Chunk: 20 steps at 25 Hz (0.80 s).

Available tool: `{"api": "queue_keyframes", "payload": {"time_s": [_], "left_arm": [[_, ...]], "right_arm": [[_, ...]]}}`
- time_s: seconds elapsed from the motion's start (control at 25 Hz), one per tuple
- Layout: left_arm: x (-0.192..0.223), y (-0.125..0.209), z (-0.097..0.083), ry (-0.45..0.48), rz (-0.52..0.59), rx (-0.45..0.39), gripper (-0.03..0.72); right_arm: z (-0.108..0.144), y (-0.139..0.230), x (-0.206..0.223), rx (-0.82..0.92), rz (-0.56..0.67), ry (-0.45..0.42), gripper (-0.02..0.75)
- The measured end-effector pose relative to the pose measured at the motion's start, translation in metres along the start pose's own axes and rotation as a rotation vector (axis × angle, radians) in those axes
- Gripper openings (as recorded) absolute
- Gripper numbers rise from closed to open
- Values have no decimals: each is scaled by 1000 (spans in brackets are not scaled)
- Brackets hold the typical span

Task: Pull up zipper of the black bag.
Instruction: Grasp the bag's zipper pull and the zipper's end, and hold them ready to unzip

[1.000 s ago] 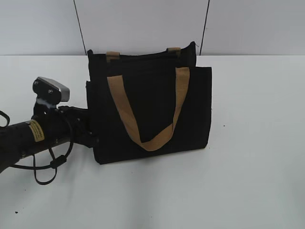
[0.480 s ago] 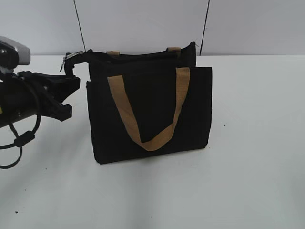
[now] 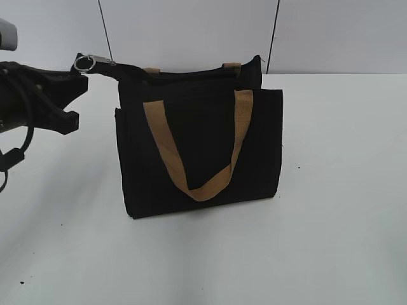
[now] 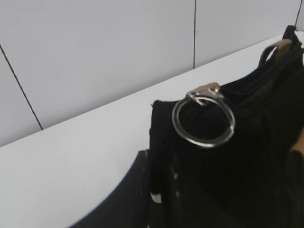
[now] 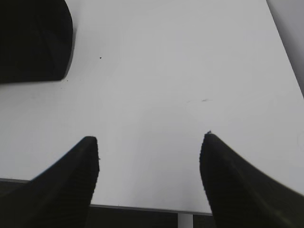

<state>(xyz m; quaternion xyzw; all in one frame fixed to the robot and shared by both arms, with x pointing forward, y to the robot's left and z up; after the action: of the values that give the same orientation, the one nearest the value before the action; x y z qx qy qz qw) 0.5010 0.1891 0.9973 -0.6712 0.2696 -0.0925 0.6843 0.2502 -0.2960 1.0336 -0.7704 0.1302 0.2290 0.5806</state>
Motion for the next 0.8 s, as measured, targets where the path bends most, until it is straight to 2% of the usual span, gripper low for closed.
{"api": "queue_keyframes", "payload": {"time_s": [0.24, 0.52, 0.6, 0.8], "left_arm": [[2, -20, 2, -14, -7, 42, 35], [3, -18, -1, 15, 34, 70, 34], [3, -19, -2, 20, 30, 74, 34], [3, -29, -3, 31, -3, 96, 34]], "right_arm": [[0, 0, 0, 0, 0, 0, 512], [2, -1, 0, 7, -5, -16, 512], [6, -4, 3, 11, 5, -63, 512], [13, -30, 31, -27, 126, -237, 512]]}}
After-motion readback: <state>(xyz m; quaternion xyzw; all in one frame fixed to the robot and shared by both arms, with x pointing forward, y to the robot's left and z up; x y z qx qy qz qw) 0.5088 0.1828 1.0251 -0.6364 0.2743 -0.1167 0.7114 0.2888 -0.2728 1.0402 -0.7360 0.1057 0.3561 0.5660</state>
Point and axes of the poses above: a point on each arm's last joint axis where the gripper is mounted, x pointing out along that axis toward the gripper, z along the wrist's bending axis when the last joint is at zero, y = z × x, the point moved 2 cm from there along x, pointing out along that axis toward the gripper, and after that the axes turned 11 degrees about -x, right-handed, at the moved point
